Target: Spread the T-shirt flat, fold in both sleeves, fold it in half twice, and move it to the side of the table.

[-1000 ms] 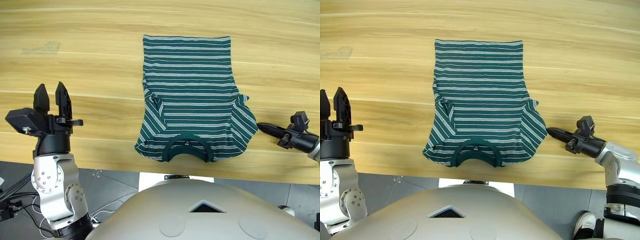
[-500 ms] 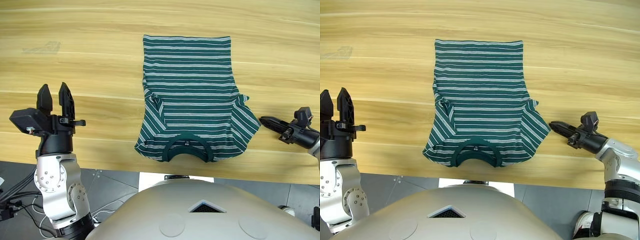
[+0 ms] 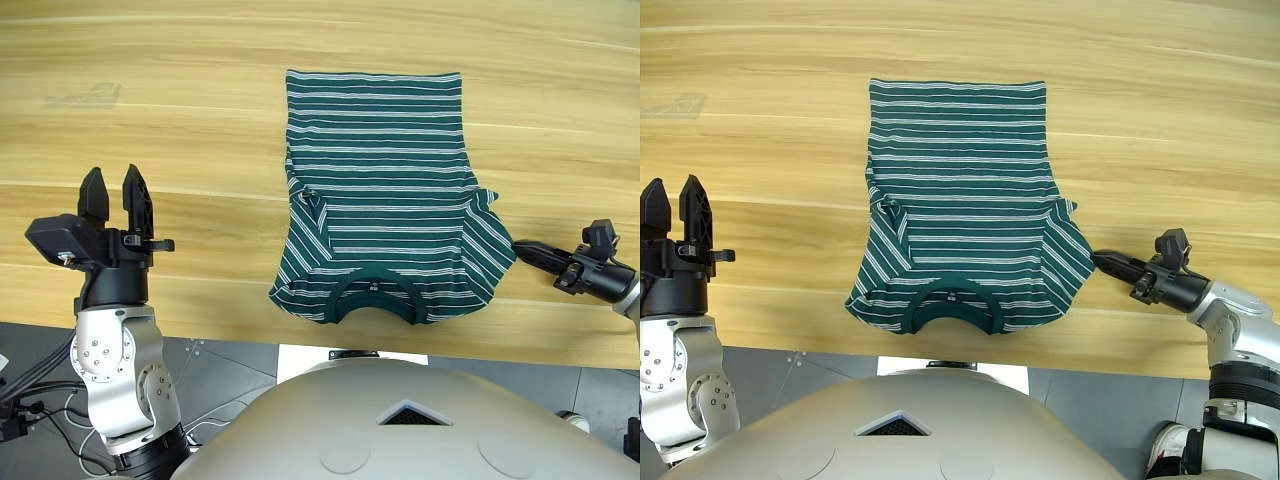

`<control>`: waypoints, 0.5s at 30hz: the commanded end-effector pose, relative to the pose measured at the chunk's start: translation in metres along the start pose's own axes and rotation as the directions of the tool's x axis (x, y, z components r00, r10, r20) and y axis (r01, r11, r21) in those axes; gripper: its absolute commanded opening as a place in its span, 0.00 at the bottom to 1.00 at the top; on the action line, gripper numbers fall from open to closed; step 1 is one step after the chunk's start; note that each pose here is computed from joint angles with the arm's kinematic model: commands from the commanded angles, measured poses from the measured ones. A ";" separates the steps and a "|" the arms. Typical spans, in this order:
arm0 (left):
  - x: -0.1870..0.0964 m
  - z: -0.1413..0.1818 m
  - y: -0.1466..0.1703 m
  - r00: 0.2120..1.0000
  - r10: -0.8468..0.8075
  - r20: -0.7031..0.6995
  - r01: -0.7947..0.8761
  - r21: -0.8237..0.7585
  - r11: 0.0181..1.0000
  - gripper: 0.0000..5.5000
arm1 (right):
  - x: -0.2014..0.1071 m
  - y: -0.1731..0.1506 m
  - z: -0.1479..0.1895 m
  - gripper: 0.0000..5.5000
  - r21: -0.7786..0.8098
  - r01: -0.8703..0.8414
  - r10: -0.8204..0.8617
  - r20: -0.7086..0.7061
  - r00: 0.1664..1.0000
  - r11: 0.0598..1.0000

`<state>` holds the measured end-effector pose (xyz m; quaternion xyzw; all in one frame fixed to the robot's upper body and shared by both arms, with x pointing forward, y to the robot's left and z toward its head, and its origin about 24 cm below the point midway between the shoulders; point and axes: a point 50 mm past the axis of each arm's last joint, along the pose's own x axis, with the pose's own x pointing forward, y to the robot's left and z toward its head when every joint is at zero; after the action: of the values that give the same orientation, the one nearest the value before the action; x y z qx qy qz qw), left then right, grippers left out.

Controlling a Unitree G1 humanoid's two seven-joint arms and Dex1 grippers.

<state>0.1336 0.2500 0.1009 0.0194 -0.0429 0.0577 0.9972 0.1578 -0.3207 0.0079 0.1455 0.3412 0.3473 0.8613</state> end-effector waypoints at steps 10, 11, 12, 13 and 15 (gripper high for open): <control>0.000 -0.005 0.000 1.000 0.009 -0.012 -0.009 0.001 1.000 0.38 | 0.004 0.001 -0.024 0.00 0.041 0.039 -0.035 -0.105 0.994 0.998; 0.001 -0.005 0.000 1.000 0.009 -0.011 -0.009 0.000 1.000 0.38 | 0.004 0.001 -0.024 0.00 0.041 0.037 -0.033 -0.100 0.994 0.998; 0.001 -0.005 0.000 1.000 0.009 -0.011 -0.009 -0.001 1.000 0.38 | 0.004 0.001 -0.023 0.00 0.040 0.034 -0.030 -0.095 0.995 0.999; 0.001 -0.005 -0.001 1.000 0.009 -0.011 -0.009 -0.003 1.000 0.38 | 0.005 0.002 -0.020 0.00 0.044 0.024 -0.021 -0.074 0.997 0.999; 0.001 -0.006 -0.001 1.000 0.009 -0.011 -0.009 -0.005 1.000 0.38 | 0.005 0.005 -0.008 0.00 0.072 -0.028 0.027 0.017 0.999 0.997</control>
<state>0.1337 0.2502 0.0964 0.0129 -0.0383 0.0618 0.9973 0.1591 -0.3193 0.0100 0.1315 0.3377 0.3524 0.8628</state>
